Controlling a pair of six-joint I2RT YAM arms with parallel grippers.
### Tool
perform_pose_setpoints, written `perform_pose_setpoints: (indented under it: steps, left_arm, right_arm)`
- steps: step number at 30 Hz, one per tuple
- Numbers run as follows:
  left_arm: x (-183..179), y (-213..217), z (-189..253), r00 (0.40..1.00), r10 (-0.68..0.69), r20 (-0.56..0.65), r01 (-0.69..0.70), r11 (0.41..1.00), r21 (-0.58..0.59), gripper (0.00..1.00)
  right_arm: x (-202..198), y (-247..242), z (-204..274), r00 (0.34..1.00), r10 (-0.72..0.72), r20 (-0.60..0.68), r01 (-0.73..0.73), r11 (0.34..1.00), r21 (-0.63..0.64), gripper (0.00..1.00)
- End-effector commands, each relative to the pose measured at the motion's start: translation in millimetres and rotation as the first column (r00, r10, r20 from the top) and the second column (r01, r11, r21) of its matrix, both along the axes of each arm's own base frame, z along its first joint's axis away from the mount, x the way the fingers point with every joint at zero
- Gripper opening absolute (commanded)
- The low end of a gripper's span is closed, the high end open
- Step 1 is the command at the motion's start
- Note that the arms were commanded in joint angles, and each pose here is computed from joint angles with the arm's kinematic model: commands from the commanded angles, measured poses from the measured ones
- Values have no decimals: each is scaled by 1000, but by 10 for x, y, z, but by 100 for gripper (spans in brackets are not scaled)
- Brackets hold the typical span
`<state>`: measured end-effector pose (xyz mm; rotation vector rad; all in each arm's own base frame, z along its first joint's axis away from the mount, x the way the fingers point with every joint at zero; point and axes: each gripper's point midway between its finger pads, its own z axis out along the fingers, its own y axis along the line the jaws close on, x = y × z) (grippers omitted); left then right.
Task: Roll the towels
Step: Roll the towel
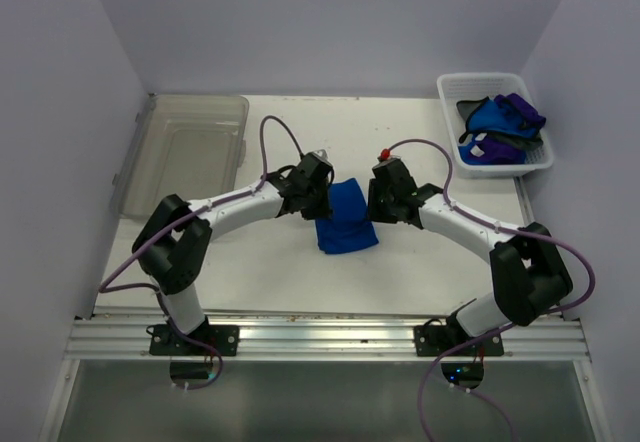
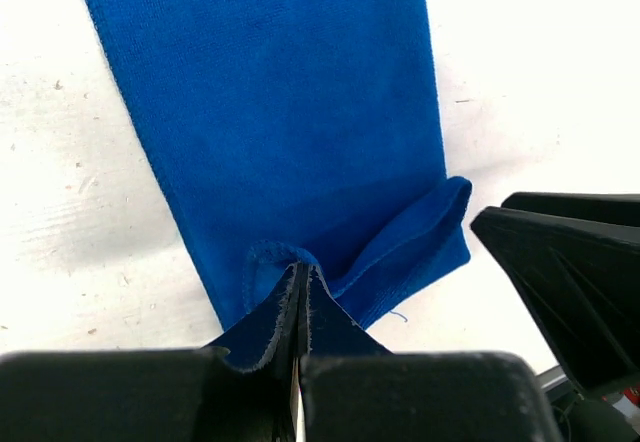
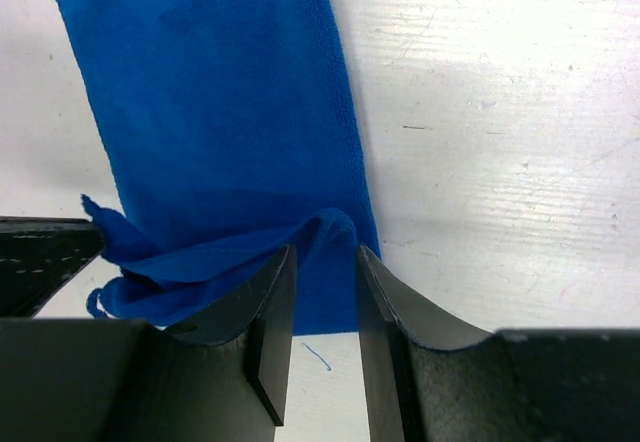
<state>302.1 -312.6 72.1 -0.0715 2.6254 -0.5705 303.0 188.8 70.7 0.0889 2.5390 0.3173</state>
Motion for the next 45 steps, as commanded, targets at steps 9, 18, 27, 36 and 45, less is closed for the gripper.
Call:
perform_pose_setpoints:
  steps: [9,18,27,36,45]
  left_arm:
    - [-69,120,-2,998,43,-35,-43,999,22,0]
    - [-66,140,-146,995,52,-87,-45,996,80,2]
    - [-3,194,155,997,74,-10,-73,996,55,34]
    - [-311,314,249,997,71,-19,-71,997,22,22]
    - [-695,125,118,997,-31,-67,31,1000,-7,12]
  right_arm:
    - [83,130,61,996,85,-3,-85,996,12,34]
    - [-36,186,77,996,92,3,-92,994,53,33]
    - [-326,65,112,997,48,65,-53,995,82,35]
    - [-417,370,-113,988,157,1,-156,986,63,4]
    - [-184,558,-169,988,156,-5,-156,987,39,3]
